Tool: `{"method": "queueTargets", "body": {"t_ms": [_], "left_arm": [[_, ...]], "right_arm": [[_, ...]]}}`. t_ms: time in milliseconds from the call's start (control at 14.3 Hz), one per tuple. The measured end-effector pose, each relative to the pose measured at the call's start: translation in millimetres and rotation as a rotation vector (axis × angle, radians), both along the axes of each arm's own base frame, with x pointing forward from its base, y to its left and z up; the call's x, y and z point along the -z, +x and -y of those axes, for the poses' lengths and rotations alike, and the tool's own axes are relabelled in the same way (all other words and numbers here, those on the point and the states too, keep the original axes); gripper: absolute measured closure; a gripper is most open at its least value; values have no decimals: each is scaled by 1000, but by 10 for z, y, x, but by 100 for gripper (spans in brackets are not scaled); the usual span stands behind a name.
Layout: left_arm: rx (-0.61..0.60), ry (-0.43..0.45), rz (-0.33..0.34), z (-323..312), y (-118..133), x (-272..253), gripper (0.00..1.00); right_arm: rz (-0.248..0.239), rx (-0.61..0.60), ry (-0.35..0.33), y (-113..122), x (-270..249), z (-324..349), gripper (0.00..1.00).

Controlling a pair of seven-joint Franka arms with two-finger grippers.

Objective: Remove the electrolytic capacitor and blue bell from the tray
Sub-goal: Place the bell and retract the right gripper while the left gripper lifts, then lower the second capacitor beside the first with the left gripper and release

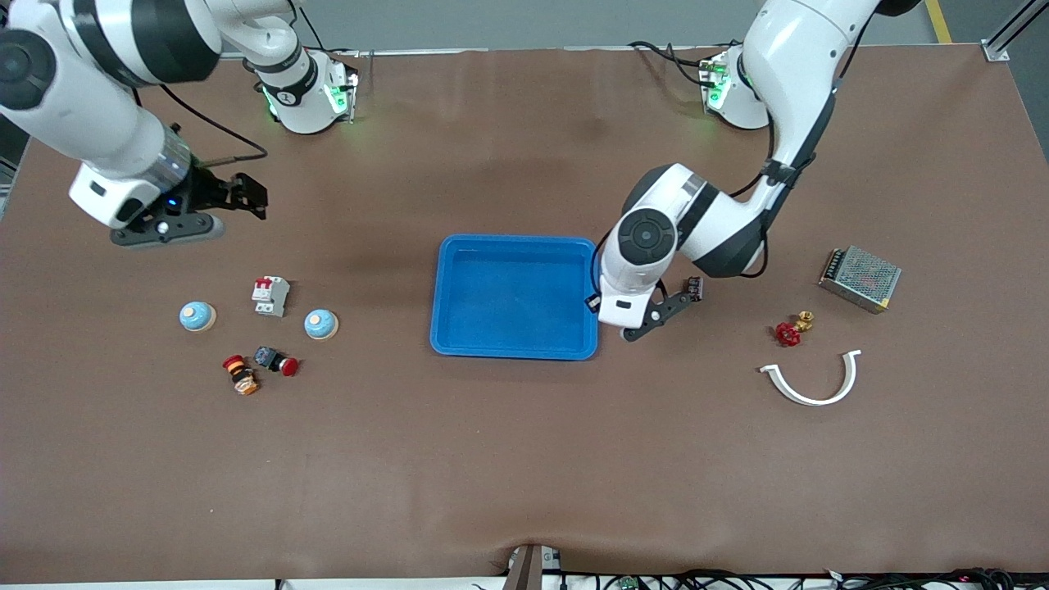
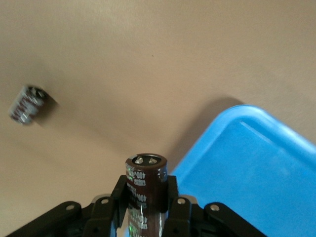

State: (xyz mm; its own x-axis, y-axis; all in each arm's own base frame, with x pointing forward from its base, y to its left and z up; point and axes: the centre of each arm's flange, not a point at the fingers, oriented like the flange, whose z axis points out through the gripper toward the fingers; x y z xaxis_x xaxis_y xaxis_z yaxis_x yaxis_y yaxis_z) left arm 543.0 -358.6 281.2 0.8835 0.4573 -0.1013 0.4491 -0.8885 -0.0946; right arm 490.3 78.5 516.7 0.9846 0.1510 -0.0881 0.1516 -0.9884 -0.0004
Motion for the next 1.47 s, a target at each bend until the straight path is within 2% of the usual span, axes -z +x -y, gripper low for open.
{"method": "queueTargets", "body": {"t_ms": [280,631,841,981,1192,1472], "left_arm": [[196,-5,-21,-403,-53,-22,65],[380,-57,22,-948,-6,123,65],[494,-78,32,-1217,56,180,65],[543,-93,64,-1423,109,242,65],[577,-89,122,-1637,93,405,65],[600,-78,144,-1718,93,536,65]], "right_arm": [[54,54,6,-35,-316,284,0],[154,183,7,147,-1132,920,0],[155,210,3,313,-1156,1067,0],[148,205,-4,410,-1062,1047,0],[150,191,-20,523,-960,1002,0],[175,197,-19,590,-934,1040,0]]}}
